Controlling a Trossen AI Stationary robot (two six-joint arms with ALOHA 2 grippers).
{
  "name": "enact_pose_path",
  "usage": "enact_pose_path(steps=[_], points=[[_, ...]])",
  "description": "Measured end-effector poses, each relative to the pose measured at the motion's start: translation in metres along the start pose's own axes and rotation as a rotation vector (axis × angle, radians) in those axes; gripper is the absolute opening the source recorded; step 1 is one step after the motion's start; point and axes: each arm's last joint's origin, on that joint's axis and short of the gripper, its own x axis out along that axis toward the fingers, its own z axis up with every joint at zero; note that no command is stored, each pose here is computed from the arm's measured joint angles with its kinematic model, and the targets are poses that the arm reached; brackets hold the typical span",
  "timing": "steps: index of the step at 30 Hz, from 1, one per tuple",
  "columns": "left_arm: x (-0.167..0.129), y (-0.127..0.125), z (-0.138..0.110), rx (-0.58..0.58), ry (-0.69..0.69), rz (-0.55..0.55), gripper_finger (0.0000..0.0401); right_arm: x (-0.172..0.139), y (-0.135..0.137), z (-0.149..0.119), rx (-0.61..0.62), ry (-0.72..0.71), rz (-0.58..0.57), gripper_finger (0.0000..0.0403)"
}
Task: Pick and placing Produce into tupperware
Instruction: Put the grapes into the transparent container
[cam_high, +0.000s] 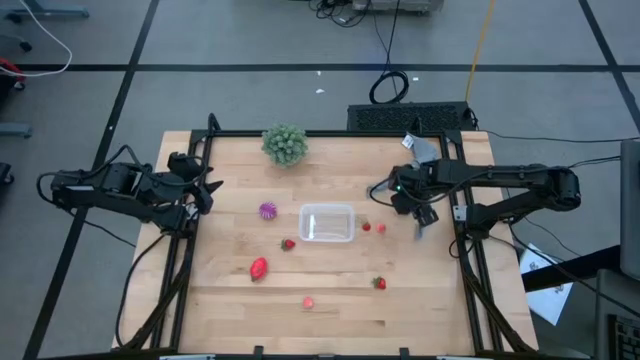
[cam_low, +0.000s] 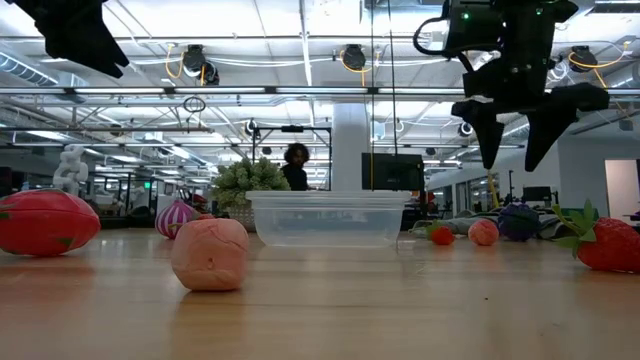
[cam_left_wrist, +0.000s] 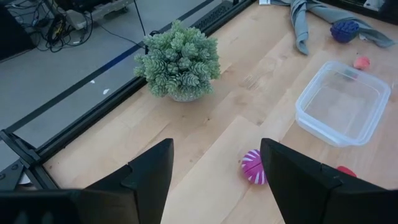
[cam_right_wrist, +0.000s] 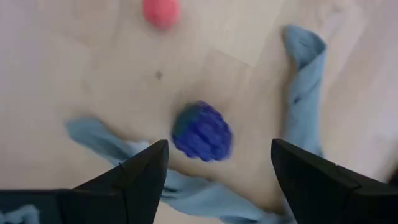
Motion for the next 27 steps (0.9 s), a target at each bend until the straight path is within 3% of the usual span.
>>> enact_pose_path(steps=[7,17,27], points=[[0.000,0.000,0.000,0.001,0.000,0.000,0.0243,0.010,0.002,-0.006,-0.169,0.085,-0.051,0.0275],[0.000,0.000,0.000,0.001,0.000,0.000,0.0243,0.037,0.009,-0.009,-0.166,0.049,-0.083,0.0275],[0.000,0.000,0.000,0.001,0.000,0.001,0.0243,0.043,0.013,-0.012,-0.137,0.064,-0.069,0.0275]])
